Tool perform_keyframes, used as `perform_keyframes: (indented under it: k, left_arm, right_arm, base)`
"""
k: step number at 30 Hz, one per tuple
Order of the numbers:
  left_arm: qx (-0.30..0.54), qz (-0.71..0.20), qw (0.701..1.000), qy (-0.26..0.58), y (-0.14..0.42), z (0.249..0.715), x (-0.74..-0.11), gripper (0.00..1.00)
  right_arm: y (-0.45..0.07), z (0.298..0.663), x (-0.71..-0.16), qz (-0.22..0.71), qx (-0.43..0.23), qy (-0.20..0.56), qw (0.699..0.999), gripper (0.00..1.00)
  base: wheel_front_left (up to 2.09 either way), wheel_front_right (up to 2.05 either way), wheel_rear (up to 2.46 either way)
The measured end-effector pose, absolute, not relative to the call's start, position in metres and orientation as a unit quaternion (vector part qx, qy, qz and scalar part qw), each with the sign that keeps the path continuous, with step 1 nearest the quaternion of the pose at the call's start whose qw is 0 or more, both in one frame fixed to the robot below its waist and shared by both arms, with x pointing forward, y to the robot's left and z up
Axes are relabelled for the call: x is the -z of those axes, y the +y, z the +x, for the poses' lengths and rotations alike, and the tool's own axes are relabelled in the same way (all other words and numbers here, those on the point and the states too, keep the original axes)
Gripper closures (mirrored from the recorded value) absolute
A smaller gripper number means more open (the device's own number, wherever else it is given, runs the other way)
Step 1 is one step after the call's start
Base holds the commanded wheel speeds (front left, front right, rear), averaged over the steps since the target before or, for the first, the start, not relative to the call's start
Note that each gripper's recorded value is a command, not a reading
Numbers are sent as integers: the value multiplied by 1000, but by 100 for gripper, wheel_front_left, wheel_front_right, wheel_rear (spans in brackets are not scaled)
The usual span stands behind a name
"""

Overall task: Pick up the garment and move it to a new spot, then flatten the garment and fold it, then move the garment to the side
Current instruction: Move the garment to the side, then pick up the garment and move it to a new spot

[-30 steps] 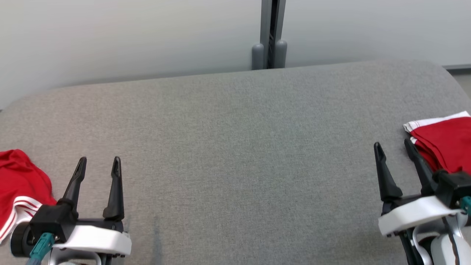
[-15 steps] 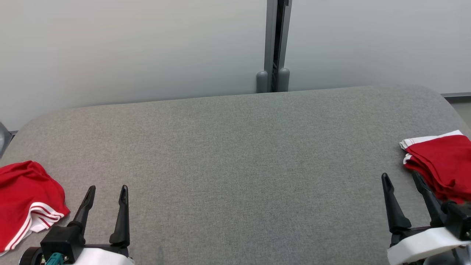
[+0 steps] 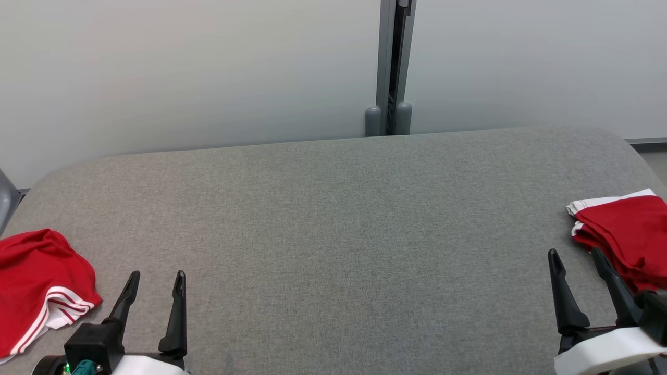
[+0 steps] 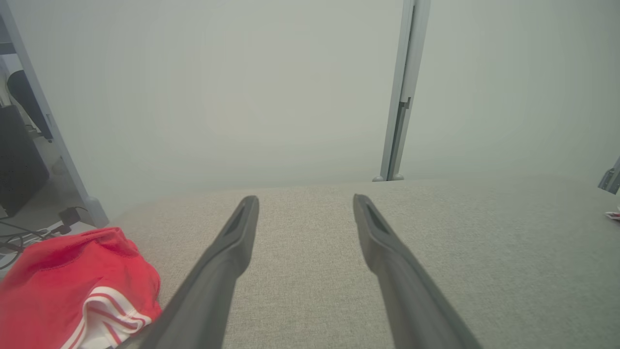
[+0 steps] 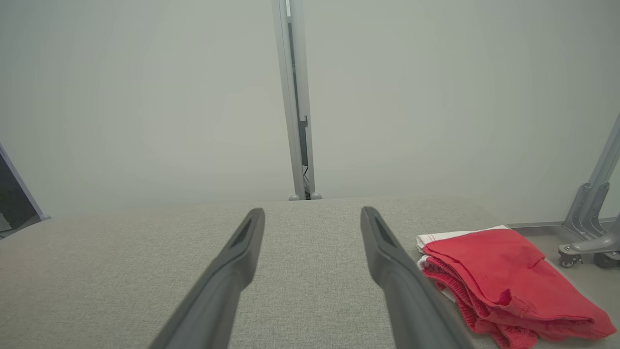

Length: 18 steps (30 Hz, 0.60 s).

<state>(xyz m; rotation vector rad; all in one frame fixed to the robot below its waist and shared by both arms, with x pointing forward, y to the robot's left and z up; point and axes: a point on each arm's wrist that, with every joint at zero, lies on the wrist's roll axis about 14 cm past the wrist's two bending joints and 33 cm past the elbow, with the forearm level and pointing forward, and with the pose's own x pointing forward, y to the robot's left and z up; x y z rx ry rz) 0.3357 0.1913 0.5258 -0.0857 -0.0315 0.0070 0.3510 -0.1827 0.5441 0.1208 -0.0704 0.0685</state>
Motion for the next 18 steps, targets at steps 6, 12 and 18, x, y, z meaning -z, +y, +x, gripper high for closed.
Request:
perform_keyframes:
  k: [6, 12, 18]
  left_arm:
    - [-1, -42, 999, -8, 189, 336, -523, 0]
    - [-1, -42, 999, -5, 189, 337, -521, 0]
    - [0, -41, 999, -3, 188, 337, -520, 0]
  right_arm:
    - [-184, 352, -543, 64, -31, -33, 997, 0]
    - [-185, 352, -541, 71, -31, -32, 997, 0]
    - [-186, 351, -540, 72, -28, -29, 997, 0]
  base:
    - [0, 0, 0]
    - [0, 0, 0]
    - [0, 0, 0]
